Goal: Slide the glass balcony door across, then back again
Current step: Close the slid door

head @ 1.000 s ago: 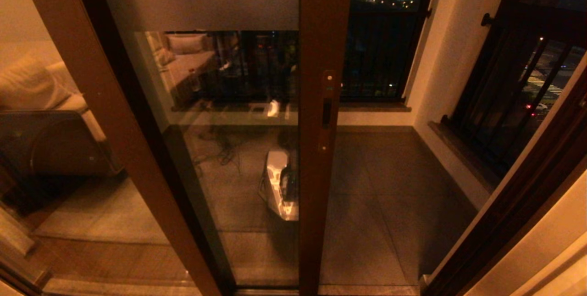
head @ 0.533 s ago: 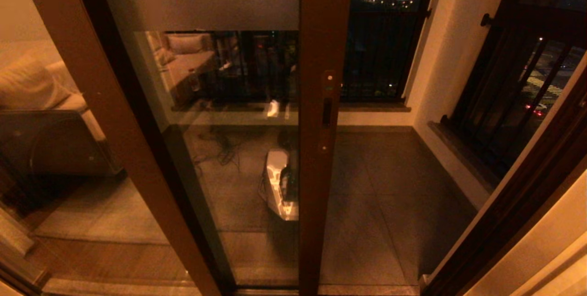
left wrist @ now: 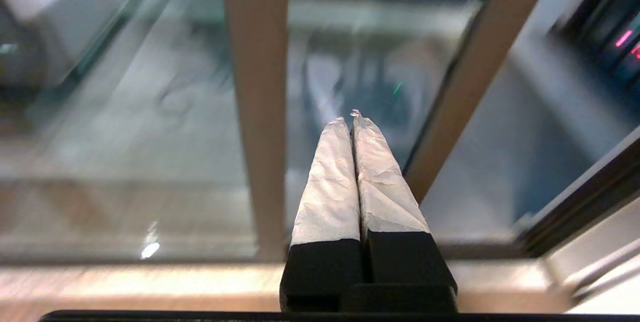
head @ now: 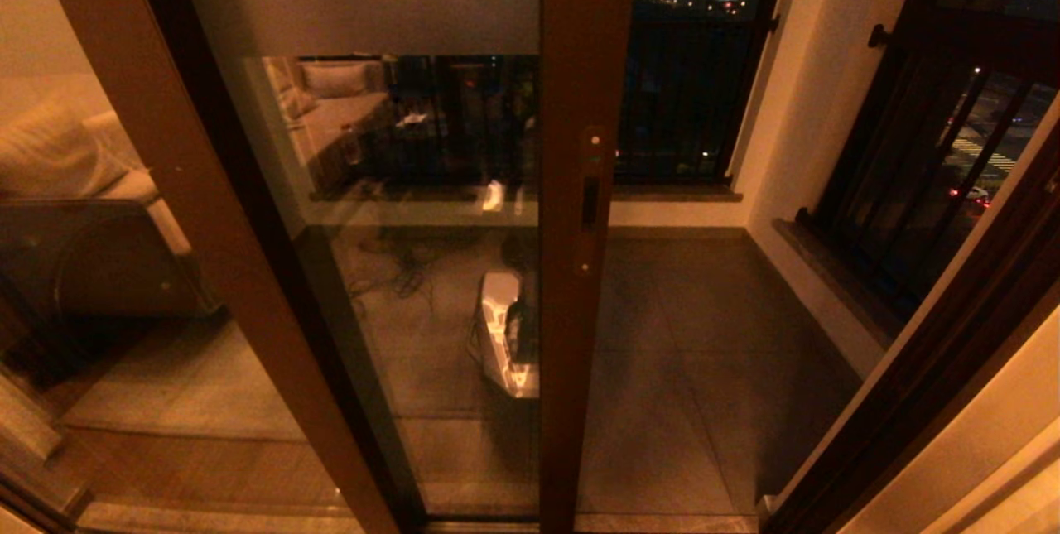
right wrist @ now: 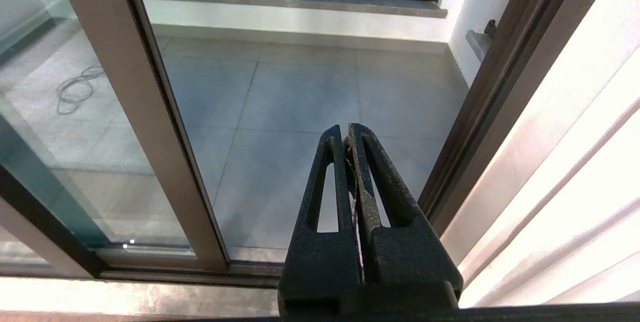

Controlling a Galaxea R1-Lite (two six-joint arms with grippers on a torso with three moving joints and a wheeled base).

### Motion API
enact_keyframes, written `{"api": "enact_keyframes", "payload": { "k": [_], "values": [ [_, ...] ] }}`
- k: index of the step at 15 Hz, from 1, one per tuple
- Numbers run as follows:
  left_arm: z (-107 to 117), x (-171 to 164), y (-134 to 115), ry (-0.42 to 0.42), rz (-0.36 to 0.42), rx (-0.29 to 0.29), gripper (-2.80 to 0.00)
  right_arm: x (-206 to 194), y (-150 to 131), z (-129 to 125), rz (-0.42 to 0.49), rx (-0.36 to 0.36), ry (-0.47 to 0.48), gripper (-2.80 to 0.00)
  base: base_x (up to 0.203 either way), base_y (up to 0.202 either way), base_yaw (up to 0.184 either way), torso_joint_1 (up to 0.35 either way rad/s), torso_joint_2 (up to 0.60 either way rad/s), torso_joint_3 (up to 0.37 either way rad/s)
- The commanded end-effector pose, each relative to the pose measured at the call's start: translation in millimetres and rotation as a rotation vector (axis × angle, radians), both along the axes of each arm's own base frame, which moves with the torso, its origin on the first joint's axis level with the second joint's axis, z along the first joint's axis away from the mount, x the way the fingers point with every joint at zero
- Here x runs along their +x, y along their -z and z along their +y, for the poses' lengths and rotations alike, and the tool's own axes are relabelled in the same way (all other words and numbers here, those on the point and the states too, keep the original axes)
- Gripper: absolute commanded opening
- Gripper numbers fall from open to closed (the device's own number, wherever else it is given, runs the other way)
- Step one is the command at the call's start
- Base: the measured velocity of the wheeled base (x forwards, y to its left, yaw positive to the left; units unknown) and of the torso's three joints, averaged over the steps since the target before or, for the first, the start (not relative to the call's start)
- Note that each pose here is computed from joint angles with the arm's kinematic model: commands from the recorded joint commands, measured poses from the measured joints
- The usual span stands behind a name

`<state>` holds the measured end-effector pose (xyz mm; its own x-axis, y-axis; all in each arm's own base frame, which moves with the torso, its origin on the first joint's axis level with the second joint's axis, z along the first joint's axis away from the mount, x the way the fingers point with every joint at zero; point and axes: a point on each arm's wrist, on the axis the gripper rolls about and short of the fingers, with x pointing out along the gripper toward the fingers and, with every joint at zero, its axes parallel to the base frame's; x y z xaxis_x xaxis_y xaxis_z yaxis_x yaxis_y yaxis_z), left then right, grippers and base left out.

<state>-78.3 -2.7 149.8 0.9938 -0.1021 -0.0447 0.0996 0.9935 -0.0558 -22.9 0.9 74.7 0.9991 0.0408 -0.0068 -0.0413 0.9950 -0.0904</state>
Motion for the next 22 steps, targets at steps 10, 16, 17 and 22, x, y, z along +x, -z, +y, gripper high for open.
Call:
{"api": "enact_keyframes", "payload": {
  "k": [10, 16, 17, 22],
  "values": [
    [-3, 47, 61, 0.136, -0.008, -0.009, -2.80, 0, 1, 0, 0.002, -0.001, -0.001, -2.80, 0.000, 0.000, 0.000, 0.000, 0.00, 0.000],
    [3, 50, 74, -0.098, 0.044, 0.149, -2.80, 0, 1, 0, 0.002, 0.000, -0.001, -2.80, 0.000, 0.000, 0.000, 0.000, 0.00, 0.000],
    [3, 51, 74, -0.095, 0.040, 0.153, -2.80, 0, 1, 0, 0.002, -0.001, -0.001, -2.80, 0.000, 0.000, 0.000, 0.000, 0.00, 0.000],
    [2, 51, 74, -0.080, 0.035, 0.110, -2.80, 0, 1, 0, 0.002, -0.001, -0.001, -2.80, 0.000, 0.000, 0.000, 0.000, 0.00, 0.000]
  ]
}}
